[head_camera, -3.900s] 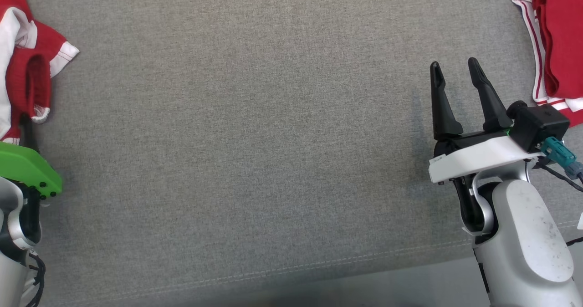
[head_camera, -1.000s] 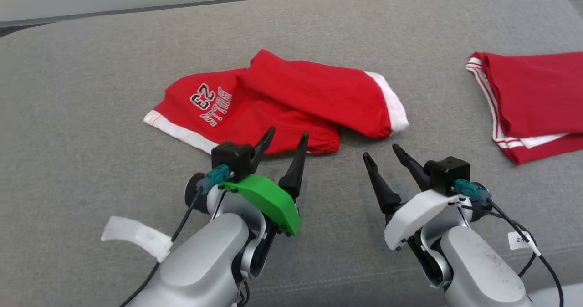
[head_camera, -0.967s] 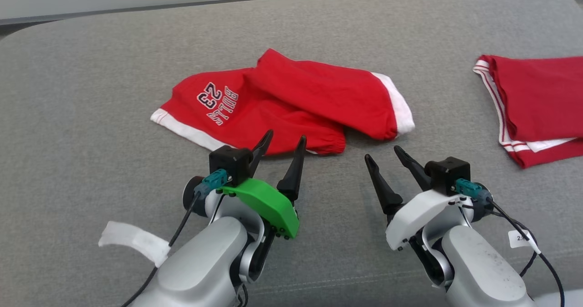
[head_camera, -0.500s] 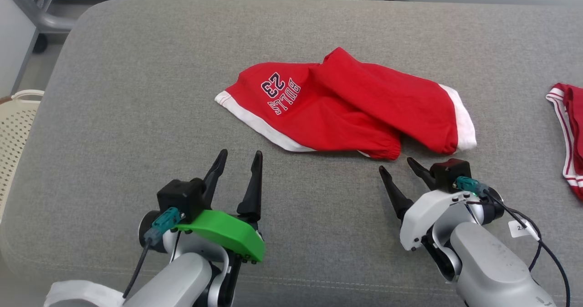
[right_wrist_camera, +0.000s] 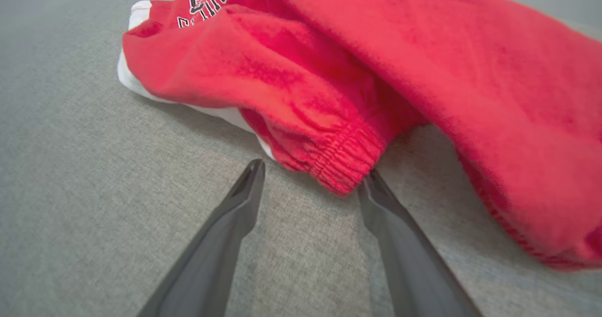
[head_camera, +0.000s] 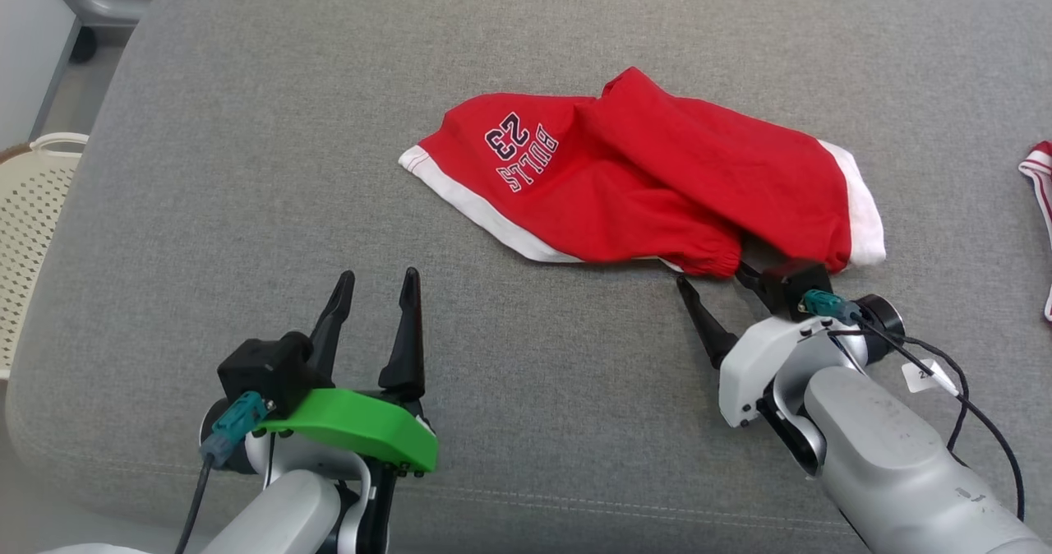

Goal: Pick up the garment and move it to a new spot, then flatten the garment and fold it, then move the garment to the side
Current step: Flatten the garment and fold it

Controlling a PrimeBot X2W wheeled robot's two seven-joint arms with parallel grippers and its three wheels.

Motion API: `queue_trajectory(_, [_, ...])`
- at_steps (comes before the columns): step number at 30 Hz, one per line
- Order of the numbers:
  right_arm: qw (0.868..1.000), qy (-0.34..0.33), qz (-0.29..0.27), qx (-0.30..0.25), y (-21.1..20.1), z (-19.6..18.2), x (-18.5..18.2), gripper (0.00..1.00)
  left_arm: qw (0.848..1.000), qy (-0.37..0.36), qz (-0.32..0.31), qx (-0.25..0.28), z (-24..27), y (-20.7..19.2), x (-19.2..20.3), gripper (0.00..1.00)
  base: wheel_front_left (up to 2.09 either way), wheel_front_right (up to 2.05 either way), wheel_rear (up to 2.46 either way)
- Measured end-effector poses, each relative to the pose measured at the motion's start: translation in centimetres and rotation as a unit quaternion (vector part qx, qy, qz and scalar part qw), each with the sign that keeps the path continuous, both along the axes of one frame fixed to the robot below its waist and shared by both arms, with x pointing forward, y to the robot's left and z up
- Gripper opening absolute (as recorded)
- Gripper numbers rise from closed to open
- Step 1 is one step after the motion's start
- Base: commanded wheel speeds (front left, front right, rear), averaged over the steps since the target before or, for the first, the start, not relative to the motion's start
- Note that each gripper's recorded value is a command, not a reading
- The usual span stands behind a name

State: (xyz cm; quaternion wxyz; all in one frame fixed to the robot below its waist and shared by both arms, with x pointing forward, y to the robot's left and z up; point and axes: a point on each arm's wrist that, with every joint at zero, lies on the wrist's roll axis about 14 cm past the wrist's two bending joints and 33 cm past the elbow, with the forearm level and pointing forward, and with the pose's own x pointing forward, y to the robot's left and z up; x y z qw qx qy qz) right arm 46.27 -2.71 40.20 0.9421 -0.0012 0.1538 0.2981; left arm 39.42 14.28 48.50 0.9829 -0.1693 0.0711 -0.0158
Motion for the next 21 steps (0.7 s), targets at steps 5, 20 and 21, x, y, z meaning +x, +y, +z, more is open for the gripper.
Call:
queue_trajectory(5, [1.000,-0.007,0.017,-0.006,0.6,0.3,0.3,0.00,1.000,0.002,0.010,0.000,-0.2,0.7,0.1,1.00,0.00,0.00,0.00])
queue_trajectory(20, [0.998,0.013,0.027,0.062,-0.6,5.5,-0.8,0.00,1.000,-0.004,0.002,-0.010,0.1,-0.2,0.0,1.00,0.00,0.00,0.00])
queue_trajectory(21, [0.998,0.024,0.025,0.061,-1.2,5.6,-1.1,0.00,1.000,-0.004,-0.002,-0.012,0.1,-0.6,-0.1,1.00,0.00,0.00,0.00])
